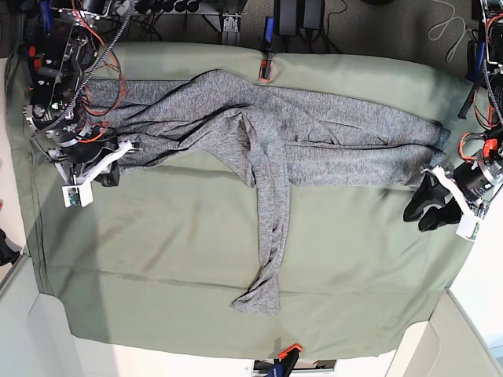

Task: Fold the T-shirt properly
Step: 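Grasp the hanging sleeve with the right gripper and lay it over, then grasp the loose sleeve with the left gripper and fold it inward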

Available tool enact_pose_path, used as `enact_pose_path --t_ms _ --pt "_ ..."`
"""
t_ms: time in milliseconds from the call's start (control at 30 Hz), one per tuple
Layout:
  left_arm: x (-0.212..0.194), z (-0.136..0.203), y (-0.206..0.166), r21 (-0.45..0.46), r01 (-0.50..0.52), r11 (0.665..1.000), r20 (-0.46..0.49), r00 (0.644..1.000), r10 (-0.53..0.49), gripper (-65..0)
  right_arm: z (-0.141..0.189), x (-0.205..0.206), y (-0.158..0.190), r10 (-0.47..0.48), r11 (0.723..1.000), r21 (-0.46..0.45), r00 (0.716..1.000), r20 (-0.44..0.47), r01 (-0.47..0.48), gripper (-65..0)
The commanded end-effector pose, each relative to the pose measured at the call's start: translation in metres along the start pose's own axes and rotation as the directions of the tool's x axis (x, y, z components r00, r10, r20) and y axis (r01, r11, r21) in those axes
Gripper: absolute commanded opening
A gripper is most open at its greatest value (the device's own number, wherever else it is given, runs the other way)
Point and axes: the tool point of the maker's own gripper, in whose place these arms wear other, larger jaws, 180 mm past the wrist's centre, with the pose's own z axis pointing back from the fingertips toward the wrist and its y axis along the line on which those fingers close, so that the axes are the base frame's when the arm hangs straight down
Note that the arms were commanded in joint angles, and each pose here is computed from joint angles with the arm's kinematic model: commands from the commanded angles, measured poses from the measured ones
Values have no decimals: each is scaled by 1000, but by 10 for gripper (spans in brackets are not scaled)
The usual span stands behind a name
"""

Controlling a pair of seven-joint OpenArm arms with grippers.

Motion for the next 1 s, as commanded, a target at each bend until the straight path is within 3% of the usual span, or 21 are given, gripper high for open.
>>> enact_pose_path --t_ms 0,133,333,567,633,733,900,967 --pt "22 0 1 -5 21 1000 51 999 -20 -332 3 3 -11 14 1000 -27 1000 12 -13 -650" --pt "22 -26 -21 -50 62 997 36 998 -61 -331 8 -22 -30 19 998 -64 999 -48 -22 -650" --pt "17 -93 -59 -79 126 989 -5 992 -127 -331 12 -43 -28 8 998 -57 996 -92 -13 -650" --pt "31 -173 -86 -111 34 993 -12 999 -36 -331 16 -63 -26 2 998 -55 991 -134 -9 -650" --pt "32 -192 -94 -116 9 993 -33 999 -13 -303 17 -67 -26 0 999 -54 990 -143 -8 -650" --pt "21 -214 -101 -103 -7 995 -70 998 0 -284 16 -69 -23 -6 999 -51 989 -149 -2 -650" --pt "-3 -228 -93 12 17 1000 -114 993 -16 -284 16 -68 -23 -9 999 -50 989 -145 2 -650" --pt "-7 -231 -99 6 24 1000 -125 992 -23 -285 16 -67 -23 -9 999 -50 990 -138 2 -650"
